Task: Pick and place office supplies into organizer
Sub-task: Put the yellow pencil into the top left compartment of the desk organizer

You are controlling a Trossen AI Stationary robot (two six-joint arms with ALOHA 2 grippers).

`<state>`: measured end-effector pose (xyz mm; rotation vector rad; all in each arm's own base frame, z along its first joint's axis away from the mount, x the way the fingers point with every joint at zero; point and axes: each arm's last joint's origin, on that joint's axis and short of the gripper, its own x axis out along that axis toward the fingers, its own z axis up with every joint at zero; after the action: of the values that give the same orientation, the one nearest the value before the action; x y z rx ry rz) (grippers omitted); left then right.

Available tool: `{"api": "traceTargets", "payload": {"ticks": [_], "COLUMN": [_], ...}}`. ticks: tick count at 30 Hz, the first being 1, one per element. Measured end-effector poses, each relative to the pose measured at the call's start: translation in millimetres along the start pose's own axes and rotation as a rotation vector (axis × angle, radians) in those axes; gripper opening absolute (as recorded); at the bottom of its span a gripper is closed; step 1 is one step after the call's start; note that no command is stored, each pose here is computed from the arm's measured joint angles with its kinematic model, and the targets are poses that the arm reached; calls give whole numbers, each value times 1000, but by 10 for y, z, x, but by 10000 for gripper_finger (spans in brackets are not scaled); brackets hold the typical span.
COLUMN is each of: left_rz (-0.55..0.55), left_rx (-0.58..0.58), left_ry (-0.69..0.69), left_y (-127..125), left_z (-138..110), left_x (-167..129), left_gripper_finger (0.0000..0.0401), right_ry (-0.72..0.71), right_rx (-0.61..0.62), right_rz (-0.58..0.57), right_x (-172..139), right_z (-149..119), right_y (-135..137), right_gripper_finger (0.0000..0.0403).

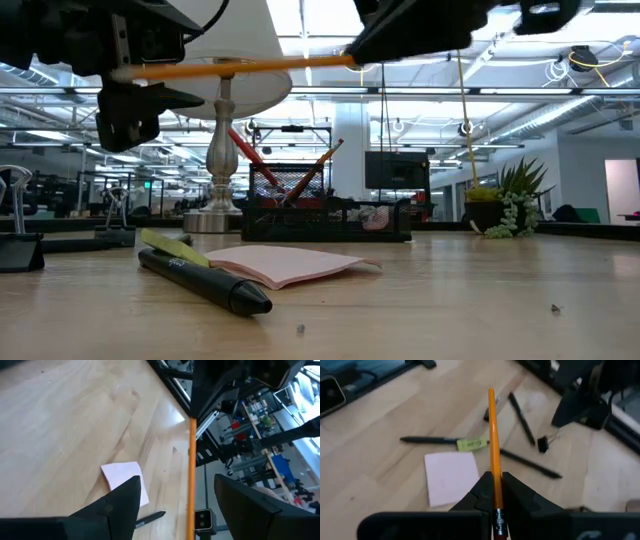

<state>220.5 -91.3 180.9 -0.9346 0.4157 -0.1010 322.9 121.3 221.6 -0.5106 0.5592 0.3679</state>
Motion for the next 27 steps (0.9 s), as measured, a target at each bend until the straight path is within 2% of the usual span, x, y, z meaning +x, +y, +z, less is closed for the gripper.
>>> {"api": "traceTargets", "payload": {"ticks": [14, 27], "left_rz": [-6, 3], "left_rx": [-20, -13], "left_ry": [8, 49], "left_y": [-24, -5], "left_z": [-39, -60], "left_x": [-6, -6], "left_gripper_finger": [255, 255], "right_ry": [-75, -130], "right_rx": [-44, -18], "right_rz": [-102, -88], "right_x": [14, 11], "right_z": [-10, -70], "right_y": [-304, -529], "right_gripper_finger": [18, 18]}}
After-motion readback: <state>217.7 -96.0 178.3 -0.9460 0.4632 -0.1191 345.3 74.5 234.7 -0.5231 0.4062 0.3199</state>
